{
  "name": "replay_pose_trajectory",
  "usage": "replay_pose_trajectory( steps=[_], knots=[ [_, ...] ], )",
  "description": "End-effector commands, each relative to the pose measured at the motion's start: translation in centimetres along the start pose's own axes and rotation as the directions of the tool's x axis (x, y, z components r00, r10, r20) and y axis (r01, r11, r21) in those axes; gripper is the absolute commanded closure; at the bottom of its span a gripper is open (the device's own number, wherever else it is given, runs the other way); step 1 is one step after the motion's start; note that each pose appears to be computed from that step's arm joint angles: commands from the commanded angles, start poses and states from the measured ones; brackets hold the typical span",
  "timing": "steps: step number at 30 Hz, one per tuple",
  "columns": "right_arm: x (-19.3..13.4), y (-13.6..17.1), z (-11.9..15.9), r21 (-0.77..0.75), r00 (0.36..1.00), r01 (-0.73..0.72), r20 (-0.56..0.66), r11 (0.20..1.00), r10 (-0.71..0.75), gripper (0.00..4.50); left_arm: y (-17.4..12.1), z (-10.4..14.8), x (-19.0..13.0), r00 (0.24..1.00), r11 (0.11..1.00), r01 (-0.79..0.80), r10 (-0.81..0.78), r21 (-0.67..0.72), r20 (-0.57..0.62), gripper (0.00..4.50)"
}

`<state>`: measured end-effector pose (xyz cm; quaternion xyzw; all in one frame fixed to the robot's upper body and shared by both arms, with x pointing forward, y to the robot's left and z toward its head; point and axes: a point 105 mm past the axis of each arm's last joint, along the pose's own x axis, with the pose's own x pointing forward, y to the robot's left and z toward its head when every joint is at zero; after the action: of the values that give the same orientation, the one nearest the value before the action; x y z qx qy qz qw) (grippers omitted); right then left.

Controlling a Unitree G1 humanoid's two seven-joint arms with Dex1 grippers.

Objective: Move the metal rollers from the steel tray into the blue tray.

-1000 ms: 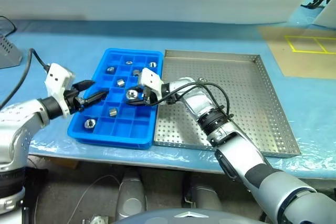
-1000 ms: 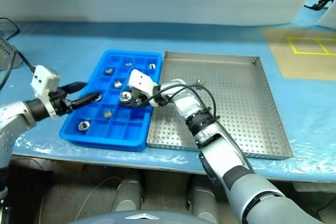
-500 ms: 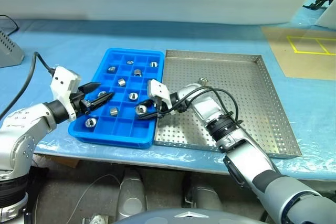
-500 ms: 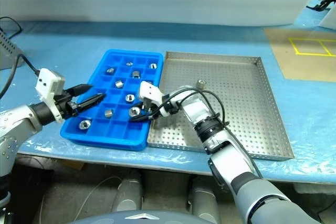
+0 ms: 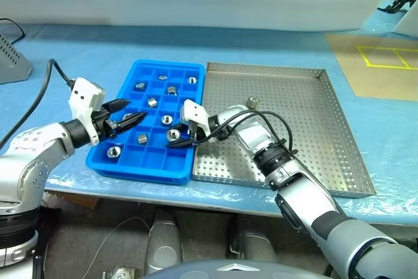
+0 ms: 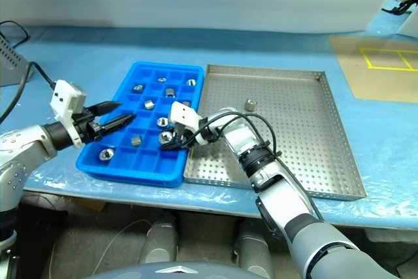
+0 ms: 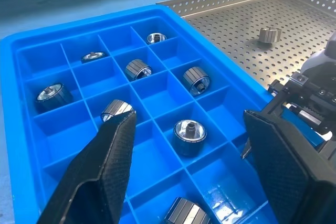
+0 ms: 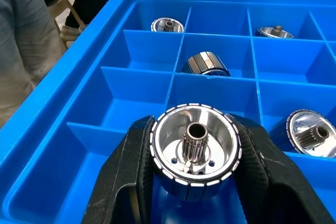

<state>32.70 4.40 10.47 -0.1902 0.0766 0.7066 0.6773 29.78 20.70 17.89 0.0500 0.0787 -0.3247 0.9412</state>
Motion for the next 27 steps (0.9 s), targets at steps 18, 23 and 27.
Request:
replay_pose_trajectory(
  steps=[18,23,27],
  knots=[
    [-9.6,-5.5,2.2,-0.034,0.916,0.400,0.058,0.916,-0.398,0.86,-1.9,1.0,4.1,0.984,0.986,0.166,-0.166,0.005,0.065,1.06],
    [-12.9,-7.6,0.8,-0.011,0.843,0.538,0.013,0.843,-0.538,0.86,-3.1,1.5,6.3,0.964,0.968,0.250,-0.250,0.015,0.084,1.06],
    [-14.9,-8.6,-0.8,-0.008,0.781,0.623,-0.034,0.782,-0.623,0.86,-4.2,1.9,8.0,0.943,0.947,0.319,-0.321,0.033,0.092,1.06]
  ],
)
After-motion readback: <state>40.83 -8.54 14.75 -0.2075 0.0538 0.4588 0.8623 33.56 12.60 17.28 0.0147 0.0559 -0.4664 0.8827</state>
